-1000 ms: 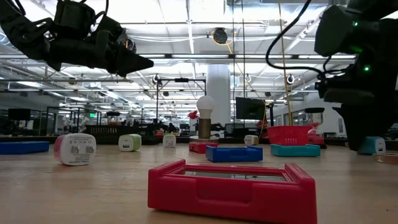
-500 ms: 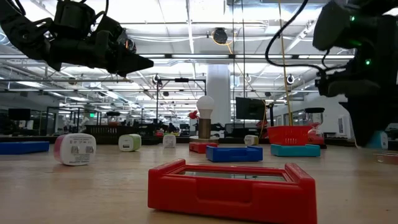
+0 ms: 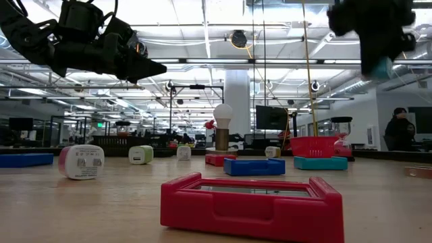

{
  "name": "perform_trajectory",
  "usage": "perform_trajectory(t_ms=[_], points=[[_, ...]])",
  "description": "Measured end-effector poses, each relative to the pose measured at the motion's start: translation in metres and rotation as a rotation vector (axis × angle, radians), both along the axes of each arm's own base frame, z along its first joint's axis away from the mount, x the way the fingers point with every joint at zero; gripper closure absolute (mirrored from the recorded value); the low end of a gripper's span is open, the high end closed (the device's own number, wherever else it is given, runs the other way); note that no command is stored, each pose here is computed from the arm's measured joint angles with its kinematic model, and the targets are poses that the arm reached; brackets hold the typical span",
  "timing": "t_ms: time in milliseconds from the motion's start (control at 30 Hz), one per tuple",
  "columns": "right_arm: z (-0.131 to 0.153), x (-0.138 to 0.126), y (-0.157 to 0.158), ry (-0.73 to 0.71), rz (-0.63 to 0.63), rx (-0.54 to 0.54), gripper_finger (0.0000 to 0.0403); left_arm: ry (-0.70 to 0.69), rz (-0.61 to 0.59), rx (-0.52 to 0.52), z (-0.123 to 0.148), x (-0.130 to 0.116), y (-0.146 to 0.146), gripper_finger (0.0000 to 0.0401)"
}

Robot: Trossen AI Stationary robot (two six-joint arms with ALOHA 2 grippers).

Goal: Pick & Place Office items
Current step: Put the light blue charger adapter into the blue bin

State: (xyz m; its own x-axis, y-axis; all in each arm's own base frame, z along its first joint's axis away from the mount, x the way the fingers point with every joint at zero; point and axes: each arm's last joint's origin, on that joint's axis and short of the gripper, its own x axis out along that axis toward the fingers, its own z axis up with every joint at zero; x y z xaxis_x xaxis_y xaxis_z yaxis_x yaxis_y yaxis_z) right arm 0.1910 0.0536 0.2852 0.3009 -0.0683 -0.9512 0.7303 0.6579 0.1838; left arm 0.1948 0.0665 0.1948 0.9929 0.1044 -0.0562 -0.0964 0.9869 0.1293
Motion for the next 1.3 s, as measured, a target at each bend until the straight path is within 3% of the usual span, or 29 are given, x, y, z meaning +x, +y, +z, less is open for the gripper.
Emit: perform_trajectory(t_ms=[133, 300, 700, 867, 1300], points=[[0.017, 0.005, 0.021, 0.024, 0.063, -0.008, 0.0272, 0.0, 0.0, 0.0, 0.0, 0.0, 0.0, 0.0364], [0.015, 0.008, 0.058, 0.099, 0.039, 0.035, 0.0272, 0.002, 0.0, -0.001, 0.0, 0.0, 0.0, 0.0364], [-0.026, -0.032, 0.161, 0.241, -0.34, 0.135, 0.0263, 0.094, -0.001, -0.02, -0.009, -0.001, 0.0, 0.0364], [-0.041, -0.038, 0.162, 0.267, -0.508, 0.117, 0.026, 0.102, -0.001, -0.025, -0.01, -0.001, 0.0, 0.0364], [-0.094, -0.037, 0.157, 0.283, -0.528, 0.218, 0.0261, 0.108, -0.001, -0.031, -0.011, -0.001, 0.0, 0.0364]])
